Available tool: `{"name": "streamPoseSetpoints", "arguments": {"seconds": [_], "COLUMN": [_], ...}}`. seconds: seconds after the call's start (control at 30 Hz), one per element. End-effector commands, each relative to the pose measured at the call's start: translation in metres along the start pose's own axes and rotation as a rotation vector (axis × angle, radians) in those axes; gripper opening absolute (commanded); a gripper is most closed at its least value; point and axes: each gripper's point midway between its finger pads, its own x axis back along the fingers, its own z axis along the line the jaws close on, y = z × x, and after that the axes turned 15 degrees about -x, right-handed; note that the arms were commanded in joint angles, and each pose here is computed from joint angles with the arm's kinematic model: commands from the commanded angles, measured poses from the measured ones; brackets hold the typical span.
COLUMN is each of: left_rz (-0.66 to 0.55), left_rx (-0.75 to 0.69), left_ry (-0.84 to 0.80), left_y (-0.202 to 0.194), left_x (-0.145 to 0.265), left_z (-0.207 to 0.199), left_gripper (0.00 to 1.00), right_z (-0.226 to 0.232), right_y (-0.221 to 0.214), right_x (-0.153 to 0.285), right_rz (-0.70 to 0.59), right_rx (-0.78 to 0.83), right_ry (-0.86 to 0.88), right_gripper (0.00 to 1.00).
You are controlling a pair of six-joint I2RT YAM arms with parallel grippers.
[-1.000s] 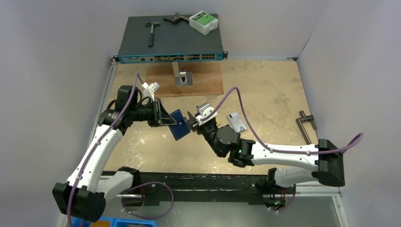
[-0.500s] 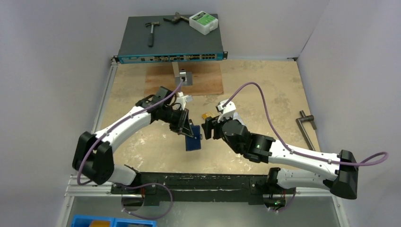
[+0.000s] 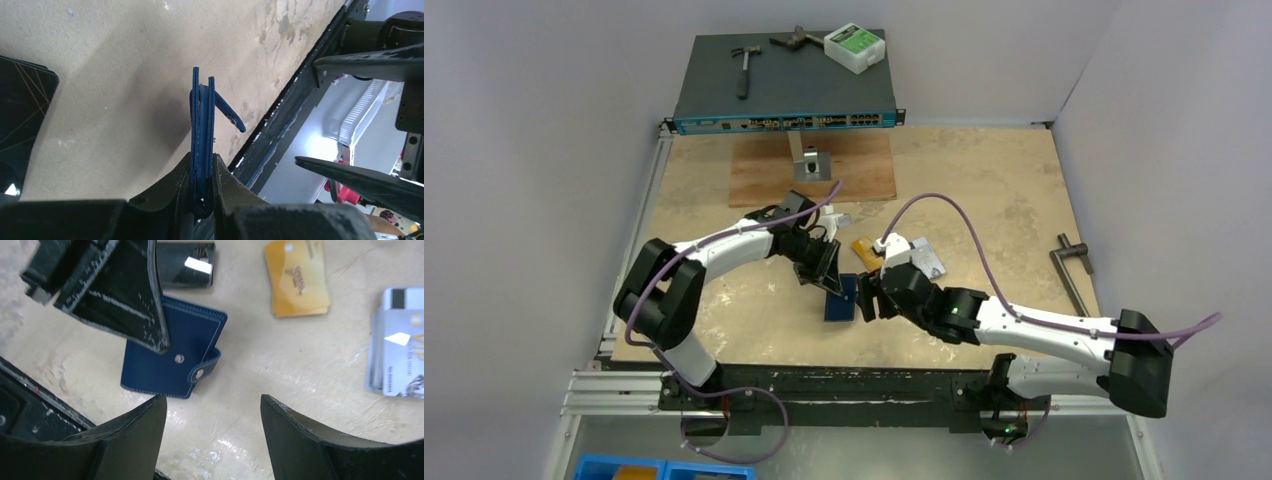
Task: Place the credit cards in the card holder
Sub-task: Place the card holder at the center of the board.
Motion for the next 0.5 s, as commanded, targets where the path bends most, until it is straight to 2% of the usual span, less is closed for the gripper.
{"name": "streamPoseSetpoints", "arguments": {"seconds": [0.0,0.2,0.47], "left_rz": [-0.022,0.016,0.021], "left_rx": [-0.114,-0.140,-0.124], "left_ry": [0.044,0.155,0.187], "left_y": [0.005,-0.009,-0.021], "left_x": [-0.003,-0.007,-0.009], "left_z": [0.018,0.044,0.052], "left_gripper": [0.18,0.28,0.30], "right_z": [0.008,0.015,0.020], "right_y": [-0.025,-0.039,-0.029], "right_x": [-0.010,-0.024,-0.051], "right_rz": [0.096,0.140,0.087], "right_rx": [-0.017,-0.021,0.031], "right_ry": [0.045,0.069,0.015], "right_gripper": [0.69,0.70,0.71]}}
